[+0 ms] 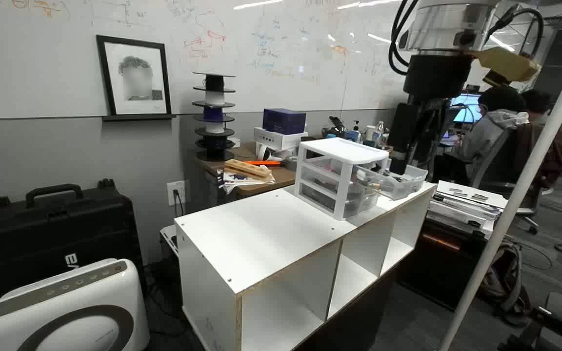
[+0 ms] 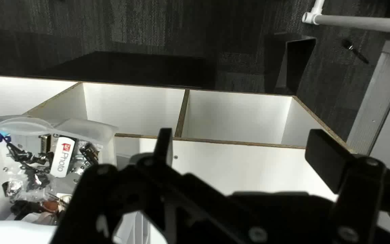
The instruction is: Put the objects in the top drawer of the cabinet and close it
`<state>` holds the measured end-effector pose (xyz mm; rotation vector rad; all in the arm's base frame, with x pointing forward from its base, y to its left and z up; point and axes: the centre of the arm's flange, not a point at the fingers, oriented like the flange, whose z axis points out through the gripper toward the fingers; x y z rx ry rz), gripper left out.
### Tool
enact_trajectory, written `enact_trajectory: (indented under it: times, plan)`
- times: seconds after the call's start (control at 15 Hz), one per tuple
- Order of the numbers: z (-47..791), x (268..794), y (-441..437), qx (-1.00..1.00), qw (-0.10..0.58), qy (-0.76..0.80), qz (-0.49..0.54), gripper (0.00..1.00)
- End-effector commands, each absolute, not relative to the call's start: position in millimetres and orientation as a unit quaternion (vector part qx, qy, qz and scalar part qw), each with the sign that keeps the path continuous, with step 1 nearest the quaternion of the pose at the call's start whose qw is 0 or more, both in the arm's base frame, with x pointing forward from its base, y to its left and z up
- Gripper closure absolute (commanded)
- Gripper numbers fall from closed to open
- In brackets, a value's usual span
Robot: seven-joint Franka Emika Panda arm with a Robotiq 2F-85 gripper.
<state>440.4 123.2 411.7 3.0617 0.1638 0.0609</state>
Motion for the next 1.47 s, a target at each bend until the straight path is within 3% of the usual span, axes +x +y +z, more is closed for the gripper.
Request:
enact_trajectory:
  times: [0.0, 0.53, 0.8, 1.07, 1.4]
  plan:
    - [413.2, 441.2, 123.5, 0.998, 0.037, 0.053, 0.022, 0.00]
    - [420.7, 443.3, 124.6, 0.998, 0.033, 0.050, 0.034, 0.00]
    - [439.6, 451.4, 109.3, 0.998, 0.000, 0.011, 0.062, 0.00]
    - [471.8, 469.5, 64.1, 0.992, -0.051, -0.064, 0.096, 0.00]
    - [497.1, 491.7, -14.6, 0.983, -0.046, -0.138, 0.111, 0.00]
